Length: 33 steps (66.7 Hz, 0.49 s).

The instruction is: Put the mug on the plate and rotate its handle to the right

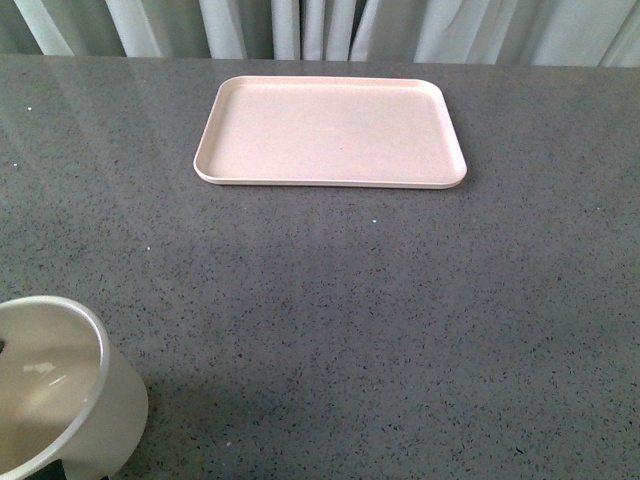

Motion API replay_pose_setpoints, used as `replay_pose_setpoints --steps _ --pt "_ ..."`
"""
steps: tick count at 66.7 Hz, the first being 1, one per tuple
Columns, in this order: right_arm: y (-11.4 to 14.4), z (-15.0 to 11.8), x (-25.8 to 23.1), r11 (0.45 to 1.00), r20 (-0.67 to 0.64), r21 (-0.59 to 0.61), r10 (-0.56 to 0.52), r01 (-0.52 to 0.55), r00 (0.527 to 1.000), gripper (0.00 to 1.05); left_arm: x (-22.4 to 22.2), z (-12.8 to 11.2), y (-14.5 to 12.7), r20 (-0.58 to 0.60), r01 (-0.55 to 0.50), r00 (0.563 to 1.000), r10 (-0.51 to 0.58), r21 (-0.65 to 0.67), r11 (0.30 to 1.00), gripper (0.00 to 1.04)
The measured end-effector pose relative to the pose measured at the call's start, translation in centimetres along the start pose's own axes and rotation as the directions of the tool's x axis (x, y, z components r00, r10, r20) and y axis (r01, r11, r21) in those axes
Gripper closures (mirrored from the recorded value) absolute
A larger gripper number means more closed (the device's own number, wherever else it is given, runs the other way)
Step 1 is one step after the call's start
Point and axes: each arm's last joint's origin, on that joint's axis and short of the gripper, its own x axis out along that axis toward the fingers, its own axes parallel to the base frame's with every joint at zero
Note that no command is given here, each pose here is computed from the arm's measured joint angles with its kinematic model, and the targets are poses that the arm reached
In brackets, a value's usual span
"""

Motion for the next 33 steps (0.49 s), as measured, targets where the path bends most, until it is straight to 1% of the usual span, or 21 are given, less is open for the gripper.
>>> replay_pose_setpoints --steps 10,17,21,24,33 --pt "0.0 0.0 0.0 1.0 0.0 0.0 0.0 0.0 1.0 0.09 -1.4 1.4 -0.5 0.024 -0.008 1.0 0.008 0.01 1.0 1.03" --pt "0.0 0.0 0.0 1.0 0.0 0.0 0.0 0.0 1.0 0.09 -1.8 3.1 -1.1 0.048 -0.012 0.999 0.011 0.021 1.0 1.03" --pt "0.0 0.0 0.0 1.0 0.0 0.0 0.0 0.0 1.0 0.09 -1.9 4.4 -1.5 0.064 -0.016 0.998 0.014 0.037 0.999 1.03" --pt "0.0 0.0 0.0 1.0 0.0 0.0 0.0 0.0 1.0 0.09 -1.6 6.3 -2.1 0.082 -0.01 0.997 0.005 0.06 0.998 1.03" --pt "0.0 0.0 0.0 1.0 0.0 0.0 0.0 0.0 1.0 0.09 -0.5 10.3 -3.0 0.104 -0.003 0.995 -0.007 0.093 0.996 1.03"
